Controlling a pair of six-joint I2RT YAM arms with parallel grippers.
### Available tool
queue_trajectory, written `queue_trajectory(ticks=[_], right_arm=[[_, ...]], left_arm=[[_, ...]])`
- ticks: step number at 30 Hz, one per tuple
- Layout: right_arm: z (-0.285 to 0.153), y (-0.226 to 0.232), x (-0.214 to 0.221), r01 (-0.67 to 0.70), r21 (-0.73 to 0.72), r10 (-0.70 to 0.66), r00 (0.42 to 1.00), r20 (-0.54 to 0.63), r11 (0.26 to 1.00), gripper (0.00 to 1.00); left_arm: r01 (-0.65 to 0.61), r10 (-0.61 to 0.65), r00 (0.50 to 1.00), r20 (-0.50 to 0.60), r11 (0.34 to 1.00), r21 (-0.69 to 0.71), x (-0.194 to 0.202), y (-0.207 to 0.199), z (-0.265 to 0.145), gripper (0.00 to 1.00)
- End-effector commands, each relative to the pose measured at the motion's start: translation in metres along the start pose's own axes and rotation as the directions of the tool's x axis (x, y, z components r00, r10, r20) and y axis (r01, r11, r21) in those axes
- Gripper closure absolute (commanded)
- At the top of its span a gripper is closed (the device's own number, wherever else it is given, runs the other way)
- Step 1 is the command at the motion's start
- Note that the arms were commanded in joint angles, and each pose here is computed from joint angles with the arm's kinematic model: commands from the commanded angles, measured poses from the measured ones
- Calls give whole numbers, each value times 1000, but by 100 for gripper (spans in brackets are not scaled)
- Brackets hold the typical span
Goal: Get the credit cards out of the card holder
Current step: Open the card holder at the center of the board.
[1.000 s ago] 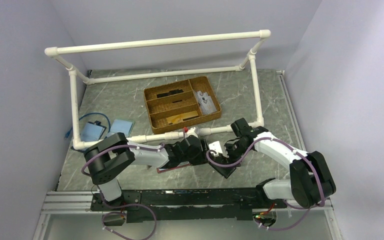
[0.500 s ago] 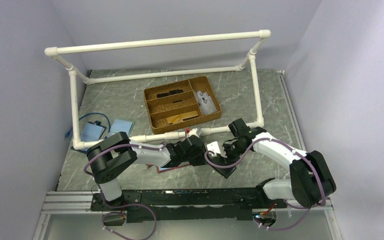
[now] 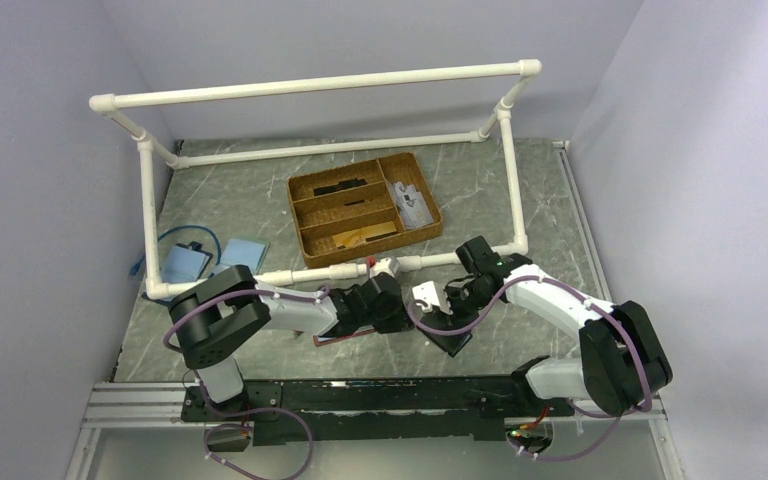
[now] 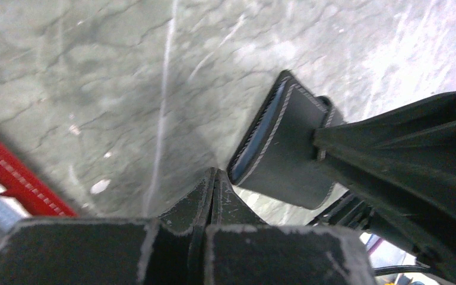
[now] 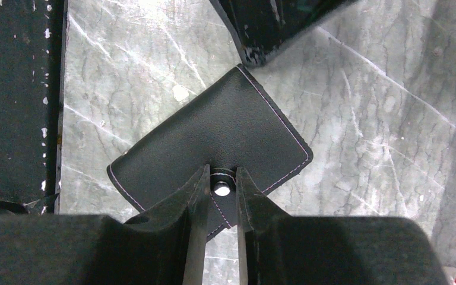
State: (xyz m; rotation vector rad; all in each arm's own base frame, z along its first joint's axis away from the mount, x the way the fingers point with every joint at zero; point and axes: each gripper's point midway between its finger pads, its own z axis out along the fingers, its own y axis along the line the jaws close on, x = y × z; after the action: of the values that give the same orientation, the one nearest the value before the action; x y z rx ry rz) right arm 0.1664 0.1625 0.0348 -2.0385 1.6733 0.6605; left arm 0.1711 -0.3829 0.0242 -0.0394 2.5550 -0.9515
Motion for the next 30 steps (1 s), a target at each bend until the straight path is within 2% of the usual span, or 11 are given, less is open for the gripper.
queue_trajectory(ticks=[1,9,12,14,17,22,26,30], right_arm=[[-8,-12,-20,11,33,-13,998,55,999,91],[-14,-13,-31,-7,33,3,995,100,999,100],[-17,-13,-45,-26,27,22,988,155,999,100],[-20,-14,-56,-46,21,41,979,198,999,100],[-21,-13,-68,-74,-10,74,965,250,997,100],[-19,-12,-78,-109,-52,119,949,292,993,100],[-14,-16,-74,-134,-50,143,950,278,990,100],[-10,-19,-74,-144,-49,152,950,274,988,100]], left_arm=[[-33,34,999,19,999,-41,0,13,-9,100],[-86,83,993,83,995,41,-10,3,-24,99],[-104,91,990,111,987,123,-13,-11,-31,87],[-106,84,989,124,976,188,-14,-21,-33,73],[-93,61,990,129,962,255,-13,-28,-35,61],[-61,8,986,164,945,323,-22,-30,-40,59],[-51,-15,982,187,938,342,-27,-31,-47,45],[-49,-17,985,172,927,372,-25,-36,-47,39]])
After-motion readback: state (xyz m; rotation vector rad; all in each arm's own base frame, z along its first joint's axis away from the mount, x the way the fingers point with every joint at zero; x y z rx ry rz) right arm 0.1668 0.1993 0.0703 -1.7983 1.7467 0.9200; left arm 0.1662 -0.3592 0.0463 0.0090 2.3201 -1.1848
